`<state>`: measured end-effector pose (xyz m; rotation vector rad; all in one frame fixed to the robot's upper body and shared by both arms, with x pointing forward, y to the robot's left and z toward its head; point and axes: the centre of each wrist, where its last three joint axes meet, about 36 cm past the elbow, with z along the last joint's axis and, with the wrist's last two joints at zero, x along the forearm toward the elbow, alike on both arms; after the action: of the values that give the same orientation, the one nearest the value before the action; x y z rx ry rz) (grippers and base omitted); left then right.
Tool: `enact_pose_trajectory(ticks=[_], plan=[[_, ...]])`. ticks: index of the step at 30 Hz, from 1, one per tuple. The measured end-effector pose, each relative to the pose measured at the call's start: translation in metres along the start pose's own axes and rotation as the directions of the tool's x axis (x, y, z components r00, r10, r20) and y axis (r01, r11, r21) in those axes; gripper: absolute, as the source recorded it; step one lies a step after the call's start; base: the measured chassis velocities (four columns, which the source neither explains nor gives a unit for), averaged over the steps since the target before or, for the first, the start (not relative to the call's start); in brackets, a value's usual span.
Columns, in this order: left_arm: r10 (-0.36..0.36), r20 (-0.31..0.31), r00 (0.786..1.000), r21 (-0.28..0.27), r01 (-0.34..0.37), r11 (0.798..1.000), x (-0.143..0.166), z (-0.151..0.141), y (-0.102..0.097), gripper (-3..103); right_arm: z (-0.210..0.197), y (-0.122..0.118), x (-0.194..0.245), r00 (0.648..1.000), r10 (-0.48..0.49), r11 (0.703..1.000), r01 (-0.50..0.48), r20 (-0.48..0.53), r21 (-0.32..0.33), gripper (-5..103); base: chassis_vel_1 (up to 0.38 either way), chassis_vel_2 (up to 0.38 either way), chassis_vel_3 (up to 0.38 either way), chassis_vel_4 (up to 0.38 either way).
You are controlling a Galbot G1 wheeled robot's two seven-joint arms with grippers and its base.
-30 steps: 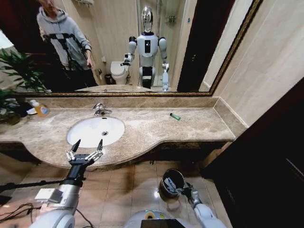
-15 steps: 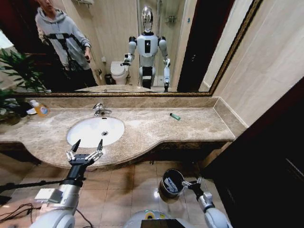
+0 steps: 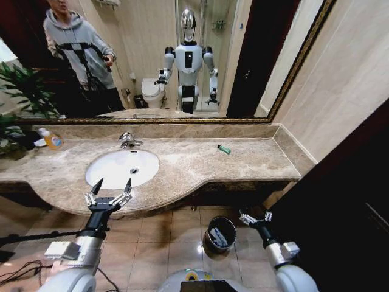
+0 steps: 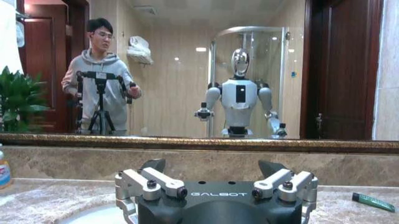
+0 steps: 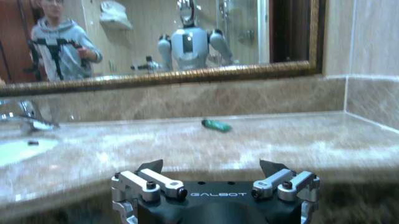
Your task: Pick up the trash from the sink and place it in the trash bin.
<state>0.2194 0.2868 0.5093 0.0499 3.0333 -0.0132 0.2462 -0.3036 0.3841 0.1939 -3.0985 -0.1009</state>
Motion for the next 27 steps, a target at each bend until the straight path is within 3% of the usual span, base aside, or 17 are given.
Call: enact_pose_trajectory(ticks=[8,19,23,27], plan=[[0.0,0.0,1.0,0.0,0.0,1.0,0.0,0.0,0.0,100,-0.049,0.006,-0.06,0.994,-0.069,0.997,0.071,0.083,-0.026,100,0.0,0.0,0.0,0.0],[0.0,0.0,1.0,0.0,0.0,1.0,0.0,0.0,0.0,100,-0.064,-0.008,-0.137,0.988,-0.128,0.992,0.128,0.088,0.007,100,0.0,0.0,0.0,0.0],[0.0,0.0,1.0,0.0,0.0,1.0,0.0,0.0,0.0,100,-0.069,-0.023,-0.174,0.983,-0.172,0.985,0.17,0.066,0.029,100,0.0,0.0,0.0,0.0],[0.0,0.0,1.0,0.0,0.0,1.0,0.0,0.0,0.0,100,-0.068,-0.034,-0.217,0.974,-0.228,0.974,0.228,-0.008,0.003,100,0.0,0.0,0.0,0.0]])
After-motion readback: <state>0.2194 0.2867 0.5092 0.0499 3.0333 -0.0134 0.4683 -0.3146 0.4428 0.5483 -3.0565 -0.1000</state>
